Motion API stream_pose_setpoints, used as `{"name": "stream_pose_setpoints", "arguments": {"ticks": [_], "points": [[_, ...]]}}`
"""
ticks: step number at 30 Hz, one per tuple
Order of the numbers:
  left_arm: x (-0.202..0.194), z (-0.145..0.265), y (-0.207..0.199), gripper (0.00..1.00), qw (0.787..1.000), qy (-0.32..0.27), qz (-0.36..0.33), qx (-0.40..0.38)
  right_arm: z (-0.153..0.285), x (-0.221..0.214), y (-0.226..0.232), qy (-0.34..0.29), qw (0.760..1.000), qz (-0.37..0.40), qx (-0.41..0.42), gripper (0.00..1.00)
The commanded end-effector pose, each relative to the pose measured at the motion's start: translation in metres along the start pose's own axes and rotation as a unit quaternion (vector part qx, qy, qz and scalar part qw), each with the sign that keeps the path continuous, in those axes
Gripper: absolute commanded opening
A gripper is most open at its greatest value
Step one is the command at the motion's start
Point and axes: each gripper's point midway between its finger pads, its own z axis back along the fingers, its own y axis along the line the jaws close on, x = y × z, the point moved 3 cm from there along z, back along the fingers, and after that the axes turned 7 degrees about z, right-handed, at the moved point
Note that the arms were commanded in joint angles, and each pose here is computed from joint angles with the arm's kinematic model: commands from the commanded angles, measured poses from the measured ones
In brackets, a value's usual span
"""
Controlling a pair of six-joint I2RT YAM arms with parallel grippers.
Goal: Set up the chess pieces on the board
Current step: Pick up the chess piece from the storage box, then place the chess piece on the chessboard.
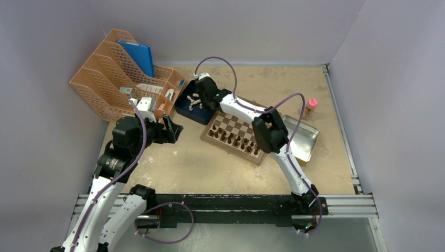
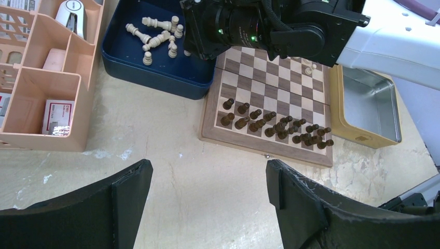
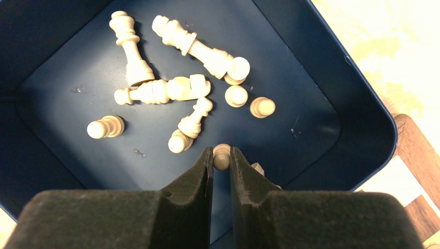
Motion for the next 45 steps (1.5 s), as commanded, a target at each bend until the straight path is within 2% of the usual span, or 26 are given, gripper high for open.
{"name": "stream_pose_setpoints", "arguments": {"ticks": [1,9,17,27,33,45], "points": [[0.010,0.000,-0.004,0.80,1.000,-0.022,-0.011,-0.009,0.042,0.060,-0.002,-0.080,0.997,-0.021,0.008,0.16],[0.009,-0.001,-0.004,0.80,1.000,-0.018,-0.011,-0.010,0.082,0.083,-0.008,-0.116,0.992,-0.038,0.019,0.14],[0.010,-0.001,-0.005,0.80,1.000,-0.019,-0.012,-0.010,0.117,0.078,-0.018,-0.107,0.992,-0.073,0.011,0.14],[0.009,-0.001,-0.006,0.81,1.000,-0.018,-0.013,-0.014,0.154,0.029,-0.063,-0.085,0.989,-0.110,-0.049,0.15],[0.009,0.000,-0.007,0.80,1.000,-0.017,-0.012,-0.017,0.152,0.001,-0.084,-0.075,0.985,-0.142,-0.061,0.15],[0.008,-0.002,-0.006,0.80,1.000,-0.014,-0.011,-0.016,0.111,-0.029,-0.113,-0.037,0.981,-0.171,-0.088,0.17]]}}
